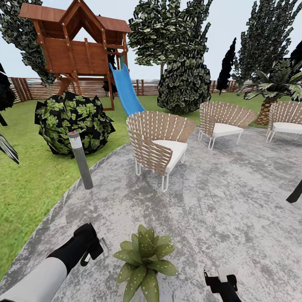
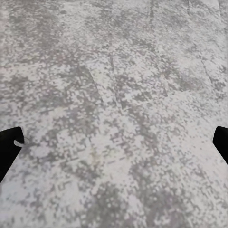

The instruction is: Pick up the pesticide atomizer in the garden and spray insectifuge to fully cover both potted plants in the garden.

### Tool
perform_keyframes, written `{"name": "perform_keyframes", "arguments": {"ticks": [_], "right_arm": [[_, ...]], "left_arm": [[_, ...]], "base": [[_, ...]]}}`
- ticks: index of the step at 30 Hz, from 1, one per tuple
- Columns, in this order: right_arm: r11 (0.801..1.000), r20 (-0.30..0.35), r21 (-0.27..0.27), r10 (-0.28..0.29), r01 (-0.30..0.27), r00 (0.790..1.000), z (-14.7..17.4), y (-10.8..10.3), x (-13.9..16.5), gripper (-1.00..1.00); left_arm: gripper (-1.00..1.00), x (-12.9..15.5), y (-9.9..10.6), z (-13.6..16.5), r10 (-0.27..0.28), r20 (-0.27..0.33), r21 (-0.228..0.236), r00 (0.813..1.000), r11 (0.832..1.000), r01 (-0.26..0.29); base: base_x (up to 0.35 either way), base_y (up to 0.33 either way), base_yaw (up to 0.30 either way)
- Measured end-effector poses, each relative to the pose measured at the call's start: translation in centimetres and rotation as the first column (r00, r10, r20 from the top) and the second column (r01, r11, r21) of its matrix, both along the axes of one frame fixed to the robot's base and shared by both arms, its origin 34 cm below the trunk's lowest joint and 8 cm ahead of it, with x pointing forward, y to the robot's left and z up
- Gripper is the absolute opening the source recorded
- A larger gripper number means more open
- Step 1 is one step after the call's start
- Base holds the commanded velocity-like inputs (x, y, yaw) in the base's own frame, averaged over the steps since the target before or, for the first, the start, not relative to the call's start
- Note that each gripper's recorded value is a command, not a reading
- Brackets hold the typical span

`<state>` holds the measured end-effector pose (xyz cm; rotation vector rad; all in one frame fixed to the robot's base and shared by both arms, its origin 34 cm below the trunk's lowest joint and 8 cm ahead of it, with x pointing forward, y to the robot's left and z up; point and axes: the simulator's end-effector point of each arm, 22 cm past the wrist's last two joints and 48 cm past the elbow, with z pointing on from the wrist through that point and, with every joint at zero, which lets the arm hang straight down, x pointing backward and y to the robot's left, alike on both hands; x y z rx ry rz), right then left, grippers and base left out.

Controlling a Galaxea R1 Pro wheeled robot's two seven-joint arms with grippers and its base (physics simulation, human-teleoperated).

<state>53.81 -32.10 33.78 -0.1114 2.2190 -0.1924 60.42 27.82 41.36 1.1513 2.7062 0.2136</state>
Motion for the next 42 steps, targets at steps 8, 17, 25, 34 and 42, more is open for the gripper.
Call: {"name": "perform_keyframes", "arguments": {"ticks": [8,17,25,34,42], "right_arm": [[1.000,0.000,0.000,0.000,0.000,1.000,0.0,0.0,0.0,1.00],[1.000,0.000,0.000,0.001,-0.001,1.000,0.0,0.0,0.0,1.00],[1.000,0.000,-0.002,0.001,-0.001,1.000,0.0,-0.1,0.0,1.00],[1.000,-0.001,-0.002,0.000,0.000,1.000,0.0,-0.1,0.0,1.00],[1.000,-0.001,-0.002,0.000,0.000,1.000,0.0,-0.1,0.0,1.00]], "left_arm": [[-1.00,1.1,-1.1,0.9,-0.008,0.021,-0.010,1.000,1.000,0.008],[-1.00,1.0,-2.9,0.7,-0.052,0.019,0.018,0.998,0.998,0.052],[-1.00,0.4,1.4,0.3,-0.031,0.008,0.077,0.999,0.997,0.030],[-1.00,1.5,-2.4,1.2,-0.056,0.033,0.031,0.998,0.998,0.055],[-1.00,1.1,-1.8,0.7,-0.058,0.024,0.040,0.998,0.998,0.057]], "base": [[0.001,0.001,0.000],[0.000,0.000,0.000],[0.000,0.000,0.000],[0.000,0.000,0.000],[0.000,0.000,0.000]]}}
